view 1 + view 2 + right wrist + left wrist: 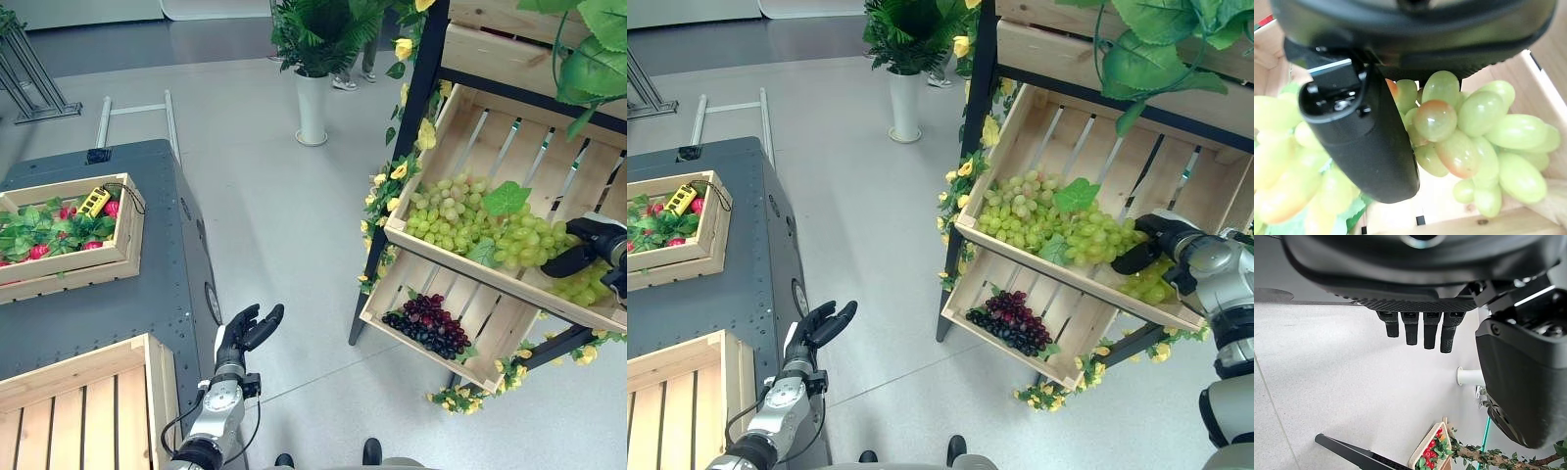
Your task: Pick up the fruits from the basket on one side to the basket on the other side
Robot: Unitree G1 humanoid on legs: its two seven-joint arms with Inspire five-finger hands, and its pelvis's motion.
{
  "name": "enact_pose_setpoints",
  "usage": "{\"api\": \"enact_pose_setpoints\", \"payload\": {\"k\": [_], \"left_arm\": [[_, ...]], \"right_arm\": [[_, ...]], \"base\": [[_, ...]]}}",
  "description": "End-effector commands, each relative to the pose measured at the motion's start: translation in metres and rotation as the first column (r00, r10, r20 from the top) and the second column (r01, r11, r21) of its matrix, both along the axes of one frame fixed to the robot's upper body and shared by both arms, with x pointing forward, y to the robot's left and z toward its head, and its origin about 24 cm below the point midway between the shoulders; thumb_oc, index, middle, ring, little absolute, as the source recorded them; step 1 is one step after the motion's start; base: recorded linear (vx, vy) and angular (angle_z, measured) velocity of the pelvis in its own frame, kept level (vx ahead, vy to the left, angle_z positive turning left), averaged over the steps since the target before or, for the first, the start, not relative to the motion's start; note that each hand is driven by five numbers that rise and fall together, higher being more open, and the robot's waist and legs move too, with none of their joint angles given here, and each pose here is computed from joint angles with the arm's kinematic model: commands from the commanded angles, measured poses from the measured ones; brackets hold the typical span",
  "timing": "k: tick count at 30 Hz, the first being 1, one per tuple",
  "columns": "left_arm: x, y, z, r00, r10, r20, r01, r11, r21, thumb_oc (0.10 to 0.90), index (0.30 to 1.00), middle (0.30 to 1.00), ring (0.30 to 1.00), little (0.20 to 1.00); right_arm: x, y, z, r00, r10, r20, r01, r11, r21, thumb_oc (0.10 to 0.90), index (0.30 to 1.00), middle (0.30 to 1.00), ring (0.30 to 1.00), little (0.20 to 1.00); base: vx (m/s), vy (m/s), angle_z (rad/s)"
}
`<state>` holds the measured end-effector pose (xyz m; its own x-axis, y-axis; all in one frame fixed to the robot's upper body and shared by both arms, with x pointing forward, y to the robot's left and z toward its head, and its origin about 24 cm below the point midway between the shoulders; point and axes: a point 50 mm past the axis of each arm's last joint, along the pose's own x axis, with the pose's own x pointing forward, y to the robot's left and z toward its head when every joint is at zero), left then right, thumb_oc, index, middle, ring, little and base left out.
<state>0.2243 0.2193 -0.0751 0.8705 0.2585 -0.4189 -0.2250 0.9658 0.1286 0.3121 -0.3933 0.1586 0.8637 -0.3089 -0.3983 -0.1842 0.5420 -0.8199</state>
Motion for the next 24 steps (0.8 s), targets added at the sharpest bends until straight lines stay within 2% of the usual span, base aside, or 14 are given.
{"api": "enact_pose_setpoints", "payload": {"k": [1,7,14,19,24], "left_arm": [[0.04,-0.005,0.041,0.971,-0.128,0.201,0.112,0.99,0.089,0.8,0.9,0.9,0.9,0.9],[0.038,-0.004,0.04,0.973,-0.121,0.197,0.105,0.991,0.088,0.8,0.9,0.9,0.9,0.9],[0.036,-0.004,0.037,0.975,-0.12,0.188,0.105,0.991,0.088,0.8,0.9,0.9,0.9,0.9],[0.035,-0.005,0.037,0.975,-0.12,0.184,0.105,0.99,0.092,0.8,0.9,0.9,0.9,0.9],[0.034,-0.002,0.036,0.978,-0.107,0.179,0.091,0.991,0.097,0.8,0.9,0.9,0.9,0.9]], "right_arm": [[0.005,-0.019,0.077,0.952,-0.125,0.278,0.167,0.977,-0.133,0.8,0.9,0.9,0.9,0.9],[0.003,-0.021,0.08,0.945,-0.148,0.293,0.203,0.965,-0.165,0.8,0.9,0.9,0.9,0.9],[0.007,-0.012,0.086,0.935,-0.107,0.338,0.171,0.971,-0.166,0.8,0.9,0.9,0.9,0.9],[0.012,-0.001,0.092,0.918,-0.048,0.395,0.12,0.98,-0.161,0.8,0.9,0.9,0.9,0.9],[0.018,0.028,0.107,0.845,0.087,0.527,0.001,0.986,-0.164,0.8,0.9,0.9,0.9,0.9]], "base": [[0.0,0.0,0.0],[0.0,0.003,-0.02],[0.0,0.003,-0.03],[0.0,0.0,0.0],[0.0,0.007,-0.03]]}}
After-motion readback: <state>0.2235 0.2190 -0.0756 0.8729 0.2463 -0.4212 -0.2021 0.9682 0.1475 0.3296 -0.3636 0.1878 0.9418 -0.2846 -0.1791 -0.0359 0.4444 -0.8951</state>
